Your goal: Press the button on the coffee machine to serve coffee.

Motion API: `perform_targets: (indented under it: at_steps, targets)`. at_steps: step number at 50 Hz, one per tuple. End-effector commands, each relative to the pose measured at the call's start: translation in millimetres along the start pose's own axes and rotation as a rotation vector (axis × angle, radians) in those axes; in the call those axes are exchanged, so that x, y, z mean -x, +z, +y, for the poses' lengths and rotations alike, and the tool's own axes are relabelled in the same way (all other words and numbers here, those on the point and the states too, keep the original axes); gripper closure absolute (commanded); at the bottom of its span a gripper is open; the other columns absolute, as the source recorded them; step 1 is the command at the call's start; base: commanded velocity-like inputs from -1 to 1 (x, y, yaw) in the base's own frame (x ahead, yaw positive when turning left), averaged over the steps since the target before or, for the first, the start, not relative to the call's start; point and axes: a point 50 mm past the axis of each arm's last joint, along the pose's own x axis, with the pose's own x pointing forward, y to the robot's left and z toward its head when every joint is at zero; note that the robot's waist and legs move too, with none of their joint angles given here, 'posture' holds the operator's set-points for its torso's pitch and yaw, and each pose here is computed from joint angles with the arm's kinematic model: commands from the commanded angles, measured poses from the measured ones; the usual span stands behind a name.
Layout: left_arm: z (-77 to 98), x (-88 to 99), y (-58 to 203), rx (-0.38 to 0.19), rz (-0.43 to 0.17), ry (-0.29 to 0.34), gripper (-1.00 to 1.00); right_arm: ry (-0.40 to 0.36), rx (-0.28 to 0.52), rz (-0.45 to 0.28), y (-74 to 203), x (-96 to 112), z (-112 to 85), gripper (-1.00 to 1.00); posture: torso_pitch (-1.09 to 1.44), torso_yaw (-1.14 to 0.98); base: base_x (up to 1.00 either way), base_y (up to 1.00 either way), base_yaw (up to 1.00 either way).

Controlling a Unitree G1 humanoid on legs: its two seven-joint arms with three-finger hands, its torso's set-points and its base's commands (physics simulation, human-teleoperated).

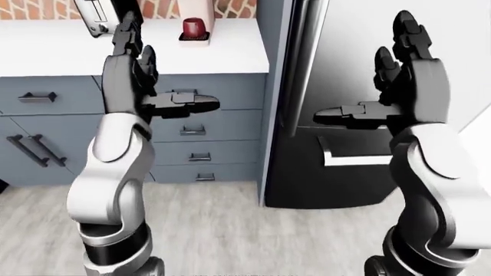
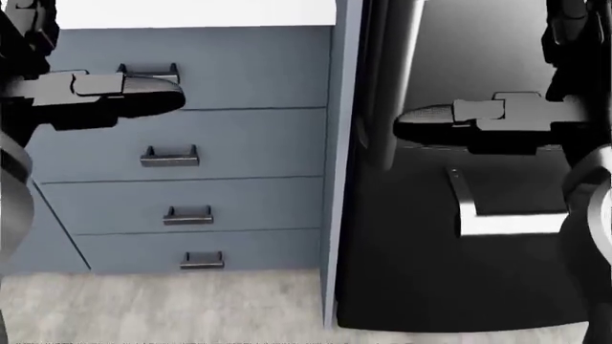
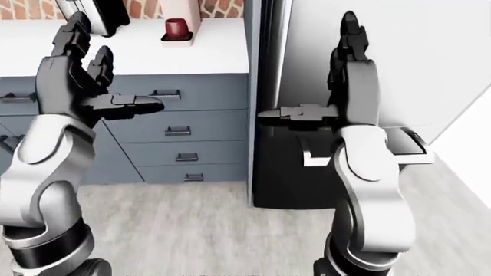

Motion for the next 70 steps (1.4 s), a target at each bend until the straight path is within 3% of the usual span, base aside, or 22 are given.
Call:
perform_targets:
  at_steps: [1, 8, 12, 14, 25, 70]
  targets:
    - [3.4, 0.0, 19.1, 0.011, -0.077, 0.009, -1.00, -0.016, 0.002, -0.047, 12.7, 0.5, -3.8, -1.00, 0.00, 0.00, 0.00, 0.00, 0.00]
    - [5.9, -4.1, 48.0, 0.023, -0.108, 0.016, -1.00, -0.028, 0.009, -0.070, 32.3, -3.1, -10.1, -1.00, 0.00, 0.00, 0.00, 0.00, 0.00]
    - [5.9, -5.1, 58.4, 0.065, -0.123, 0.011, -1.00, -0.021, -0.007, -0.085, 41.5, -9.0, -10.4, -1.00, 0.00, 0.00, 0.00, 0.00, 0.00]
    - [2.2, -3.2, 58.2, 0.047, -0.125, -0.007, -1.00, -0.021, -0.014, -0.095, 45.9, -10.4, -10.7, -1.00, 0.00, 0.00, 0.00, 0.00, 0.00]
    - [12.2, 2.5, 82.9, 0.037, -0.171, 0.005, -1.00, -0.019, -0.039, -0.187, 82.2, 11.6, -19.0, -1.00, 0.00, 0.00, 0.00, 0.00, 0.00]
    - [18.9, 1.5, 83.0, 0.020, -0.161, 0.037, -1.00, -0.010, -0.039, -0.181, 78.0, 11.1, -16.4, -1.00, 0.00, 0.00, 0.00, 0.19, 0.00]
